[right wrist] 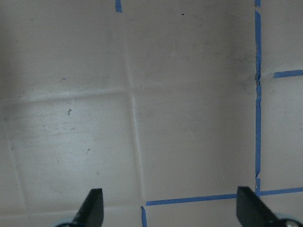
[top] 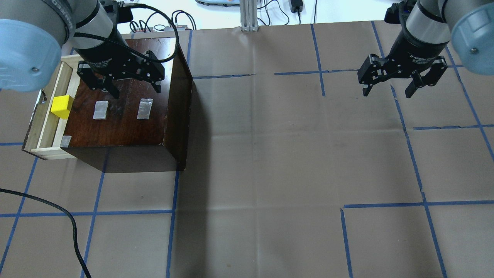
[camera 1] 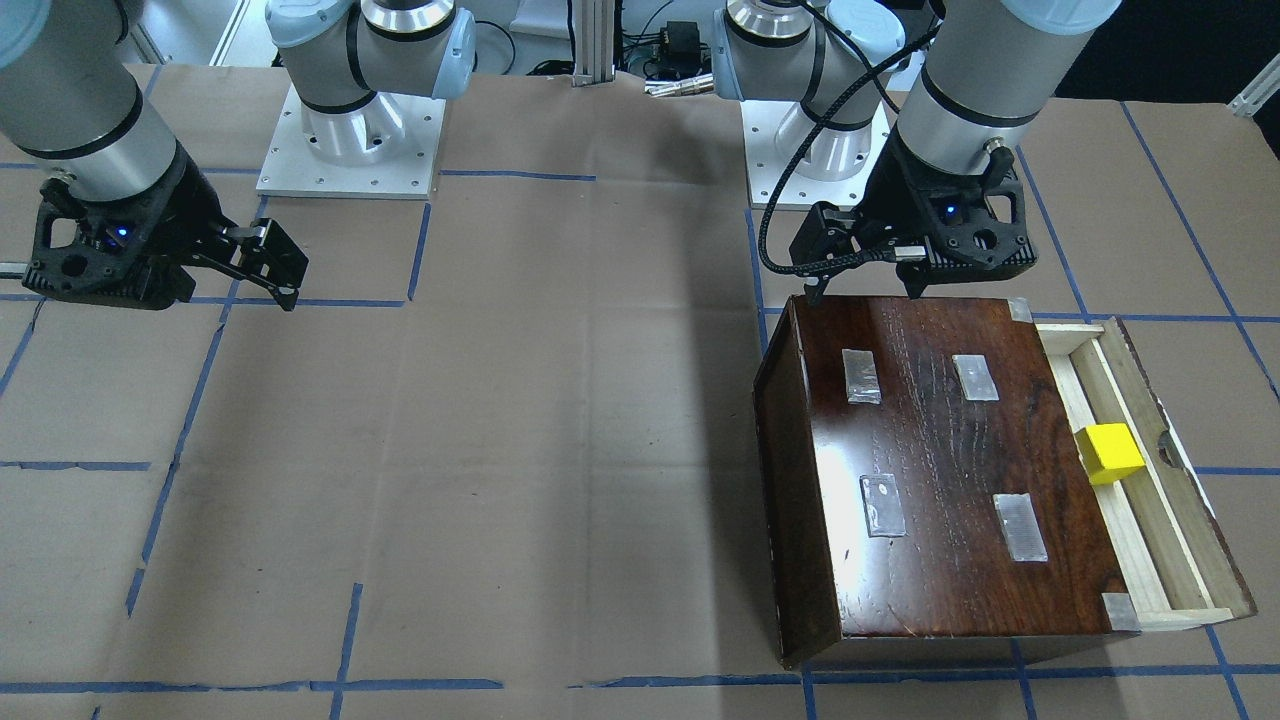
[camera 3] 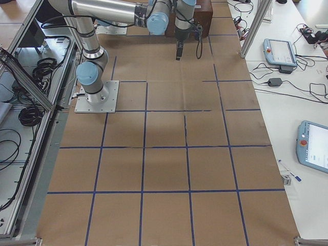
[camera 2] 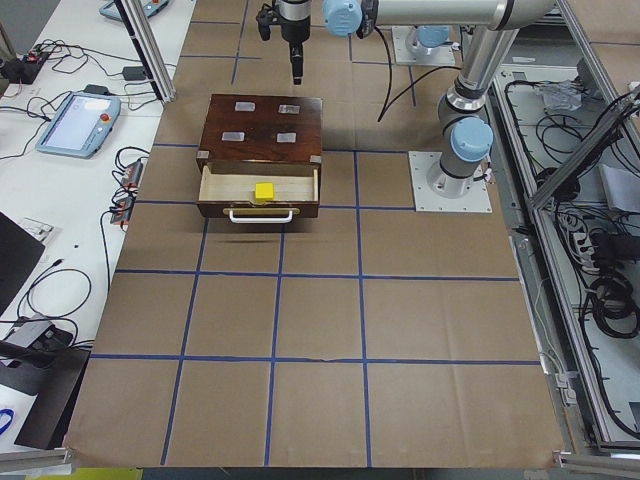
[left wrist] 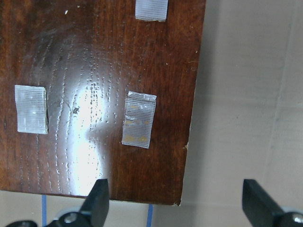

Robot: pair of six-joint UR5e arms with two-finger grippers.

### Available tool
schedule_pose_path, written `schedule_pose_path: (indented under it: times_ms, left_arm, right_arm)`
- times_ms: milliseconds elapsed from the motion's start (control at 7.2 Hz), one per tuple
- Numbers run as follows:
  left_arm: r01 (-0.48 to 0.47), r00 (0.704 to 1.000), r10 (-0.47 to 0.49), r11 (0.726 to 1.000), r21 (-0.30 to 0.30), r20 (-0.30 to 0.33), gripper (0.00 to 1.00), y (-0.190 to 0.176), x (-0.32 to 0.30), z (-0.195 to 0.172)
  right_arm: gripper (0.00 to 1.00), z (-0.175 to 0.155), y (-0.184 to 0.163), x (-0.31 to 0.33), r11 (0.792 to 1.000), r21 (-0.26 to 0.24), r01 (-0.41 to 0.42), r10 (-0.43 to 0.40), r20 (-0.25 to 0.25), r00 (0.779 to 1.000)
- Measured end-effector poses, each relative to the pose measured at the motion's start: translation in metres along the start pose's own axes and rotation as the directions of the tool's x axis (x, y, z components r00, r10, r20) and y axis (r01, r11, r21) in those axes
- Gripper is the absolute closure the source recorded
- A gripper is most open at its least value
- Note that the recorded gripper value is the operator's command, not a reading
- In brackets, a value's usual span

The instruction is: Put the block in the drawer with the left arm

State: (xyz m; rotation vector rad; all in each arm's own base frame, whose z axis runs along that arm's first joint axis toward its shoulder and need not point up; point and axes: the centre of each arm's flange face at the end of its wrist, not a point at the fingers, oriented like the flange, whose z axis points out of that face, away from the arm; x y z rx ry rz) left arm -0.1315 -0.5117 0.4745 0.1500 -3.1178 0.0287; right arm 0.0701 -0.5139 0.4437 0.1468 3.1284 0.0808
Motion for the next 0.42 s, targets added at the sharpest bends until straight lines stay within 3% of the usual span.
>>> schedule_pose_path:
  times_ms: [417]
  left_arm:
    - [0.0,1.0,0.0,1.0,0.0,0.0,0.01,-0.0013,0.0,0.0006]
  right_arm:
    - [0.0,0.0004,0.0001,0.0,1.0,-0.001,0.0,0.0,0.0,1.0]
